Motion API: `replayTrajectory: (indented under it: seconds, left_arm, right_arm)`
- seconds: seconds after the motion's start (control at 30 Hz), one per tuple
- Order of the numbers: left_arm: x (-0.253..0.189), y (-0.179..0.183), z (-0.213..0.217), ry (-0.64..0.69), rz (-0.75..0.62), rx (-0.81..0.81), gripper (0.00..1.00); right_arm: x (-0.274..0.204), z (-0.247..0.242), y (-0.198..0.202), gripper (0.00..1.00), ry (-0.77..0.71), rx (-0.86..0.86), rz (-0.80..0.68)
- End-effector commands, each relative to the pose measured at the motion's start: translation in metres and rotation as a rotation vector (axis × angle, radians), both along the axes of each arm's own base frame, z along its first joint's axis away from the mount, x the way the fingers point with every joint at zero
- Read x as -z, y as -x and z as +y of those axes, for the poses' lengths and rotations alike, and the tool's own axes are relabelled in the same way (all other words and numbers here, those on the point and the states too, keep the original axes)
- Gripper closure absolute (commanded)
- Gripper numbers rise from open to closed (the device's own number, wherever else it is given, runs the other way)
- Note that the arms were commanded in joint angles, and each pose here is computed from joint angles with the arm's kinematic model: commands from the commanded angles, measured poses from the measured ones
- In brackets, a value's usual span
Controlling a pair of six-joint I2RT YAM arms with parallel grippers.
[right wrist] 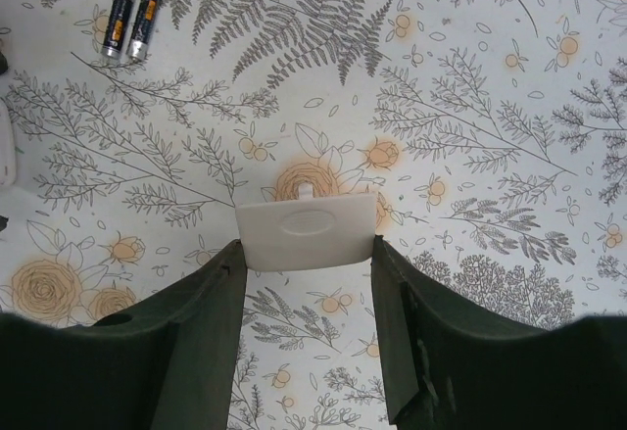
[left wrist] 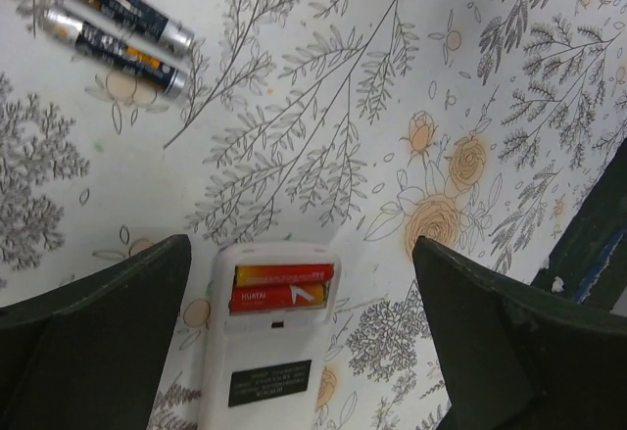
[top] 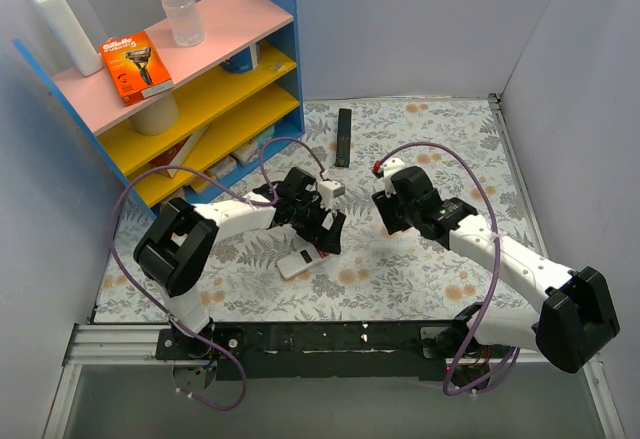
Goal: Load the batteries into the remote control
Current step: Adjust the remote control at the center of the board.
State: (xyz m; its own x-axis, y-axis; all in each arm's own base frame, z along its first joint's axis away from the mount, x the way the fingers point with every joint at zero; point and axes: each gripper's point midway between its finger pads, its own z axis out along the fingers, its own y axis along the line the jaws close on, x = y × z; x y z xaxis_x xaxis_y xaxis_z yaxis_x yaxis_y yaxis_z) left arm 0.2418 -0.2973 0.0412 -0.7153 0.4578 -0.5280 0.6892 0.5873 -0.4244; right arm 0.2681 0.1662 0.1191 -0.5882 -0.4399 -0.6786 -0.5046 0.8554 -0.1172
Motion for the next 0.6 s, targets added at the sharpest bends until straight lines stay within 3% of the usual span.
replayTrajectory:
  seconds: [0.0,0.37,0.57]
  left_arm:
    - [-0.005,0.014,-0.022,0.014,-0.001,0.144,0.02]
    - [-0.004,0.066,-0.027,-0.01,0.072,0.288,0.02]
    - [-0.019,0.046,-0.027,-0.016,-0.025,0.202,0.02]
  right_arm:
    - [-0.001,-0.012,0.001,0.82,0.007,0.039,-0.018]
    - [-0.008,-0.016,0.007,0.83,-0.036,0.037,-0.048]
    - [-0.006,-0.008,0.01,0.83,-0.061,-0.002,-0.034]
